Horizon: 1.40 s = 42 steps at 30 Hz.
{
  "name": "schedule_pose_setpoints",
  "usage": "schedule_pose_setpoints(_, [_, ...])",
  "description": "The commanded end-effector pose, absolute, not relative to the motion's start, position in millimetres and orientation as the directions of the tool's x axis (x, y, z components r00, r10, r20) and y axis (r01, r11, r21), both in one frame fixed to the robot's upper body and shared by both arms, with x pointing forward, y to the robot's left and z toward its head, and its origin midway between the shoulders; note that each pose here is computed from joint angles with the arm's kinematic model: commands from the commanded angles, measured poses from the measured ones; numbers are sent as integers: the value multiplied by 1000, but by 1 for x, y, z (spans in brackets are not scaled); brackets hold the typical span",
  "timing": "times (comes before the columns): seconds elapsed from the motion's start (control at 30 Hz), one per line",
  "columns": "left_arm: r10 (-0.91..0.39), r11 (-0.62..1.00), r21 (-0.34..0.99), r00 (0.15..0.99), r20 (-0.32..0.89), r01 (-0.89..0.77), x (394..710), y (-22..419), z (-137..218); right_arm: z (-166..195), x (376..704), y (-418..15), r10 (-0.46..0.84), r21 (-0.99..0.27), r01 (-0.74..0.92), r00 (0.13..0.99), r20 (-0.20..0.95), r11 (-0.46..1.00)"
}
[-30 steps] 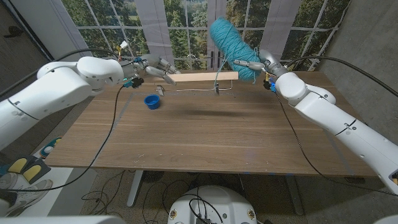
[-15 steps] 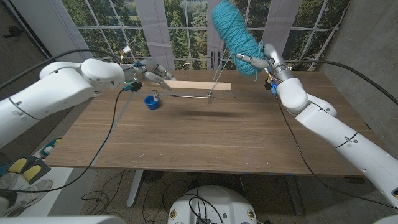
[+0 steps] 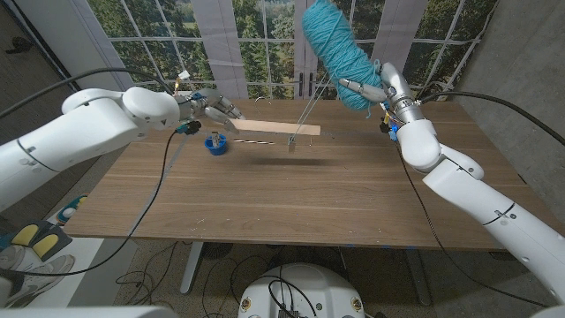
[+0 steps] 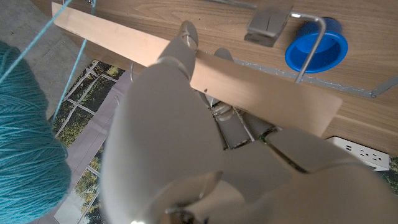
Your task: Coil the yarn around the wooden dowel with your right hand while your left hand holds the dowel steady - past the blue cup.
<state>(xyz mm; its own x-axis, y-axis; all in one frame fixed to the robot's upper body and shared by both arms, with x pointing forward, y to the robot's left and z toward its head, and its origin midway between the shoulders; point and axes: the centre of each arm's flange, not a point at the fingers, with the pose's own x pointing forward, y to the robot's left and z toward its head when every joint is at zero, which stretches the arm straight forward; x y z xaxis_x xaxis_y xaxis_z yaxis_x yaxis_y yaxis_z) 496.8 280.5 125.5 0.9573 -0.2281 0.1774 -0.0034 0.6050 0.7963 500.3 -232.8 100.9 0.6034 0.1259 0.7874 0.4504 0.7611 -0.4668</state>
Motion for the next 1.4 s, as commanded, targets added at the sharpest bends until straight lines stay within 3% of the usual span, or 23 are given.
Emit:
schedule_pose_setpoints(0.03, [-184, 565, 824, 968, 173, -40, 492, 278, 125, 94, 496, -237, 112, -511, 472, 647, 755, 718])
schedule_pose_setpoints(0.8, [-35, 453, 877, 980, 196, -159, 499, 271, 106, 81, 519, -227, 76, -816, 334, 907, 415, 471])
schedule_pose_setpoints(1.4, [28, 385, 900, 977, 209, -204, 516, 267, 83, 58, 555, -220, 9, -918, 99, 994, 111, 384])
